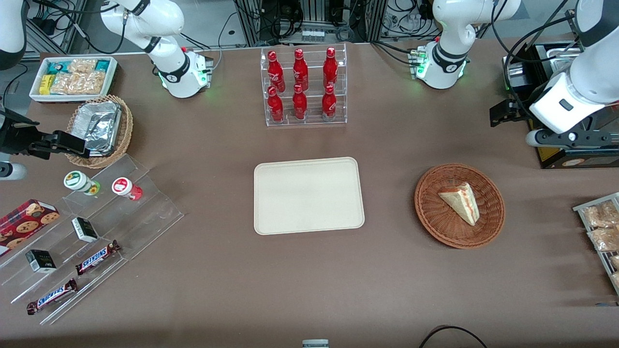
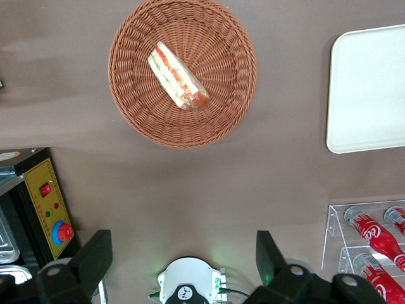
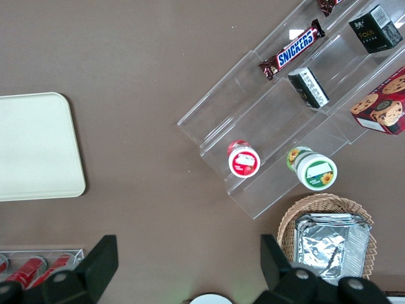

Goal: Place sandwich from basket to tray

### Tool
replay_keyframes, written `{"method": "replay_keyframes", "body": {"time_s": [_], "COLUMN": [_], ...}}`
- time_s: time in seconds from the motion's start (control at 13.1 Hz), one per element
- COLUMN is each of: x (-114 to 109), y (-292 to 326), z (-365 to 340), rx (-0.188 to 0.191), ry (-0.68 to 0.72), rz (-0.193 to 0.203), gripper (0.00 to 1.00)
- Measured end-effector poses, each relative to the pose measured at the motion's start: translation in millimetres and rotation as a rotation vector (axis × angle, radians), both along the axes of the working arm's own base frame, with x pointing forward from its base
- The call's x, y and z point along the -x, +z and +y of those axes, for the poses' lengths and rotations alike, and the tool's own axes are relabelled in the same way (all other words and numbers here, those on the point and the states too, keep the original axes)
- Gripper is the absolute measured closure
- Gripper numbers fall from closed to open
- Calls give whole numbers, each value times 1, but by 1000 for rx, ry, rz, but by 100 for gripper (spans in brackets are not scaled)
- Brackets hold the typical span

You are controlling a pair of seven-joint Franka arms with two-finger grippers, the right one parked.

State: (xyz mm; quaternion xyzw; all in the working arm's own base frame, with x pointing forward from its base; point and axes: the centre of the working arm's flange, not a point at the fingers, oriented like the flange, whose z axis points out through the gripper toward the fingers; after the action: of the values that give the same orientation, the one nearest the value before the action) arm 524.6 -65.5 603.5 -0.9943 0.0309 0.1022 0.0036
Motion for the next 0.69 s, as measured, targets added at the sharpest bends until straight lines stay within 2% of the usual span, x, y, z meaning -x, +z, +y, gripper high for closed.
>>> {"method": "replay_keyframes", "body": {"time_s": [0.53, 0.69], "x": [-5, -13], "y": [-6, -22], "z": [-1, -2], "rx": [8, 12], "ry": [0, 2], "rz": [-9, -29], "gripper": [0, 0]}}
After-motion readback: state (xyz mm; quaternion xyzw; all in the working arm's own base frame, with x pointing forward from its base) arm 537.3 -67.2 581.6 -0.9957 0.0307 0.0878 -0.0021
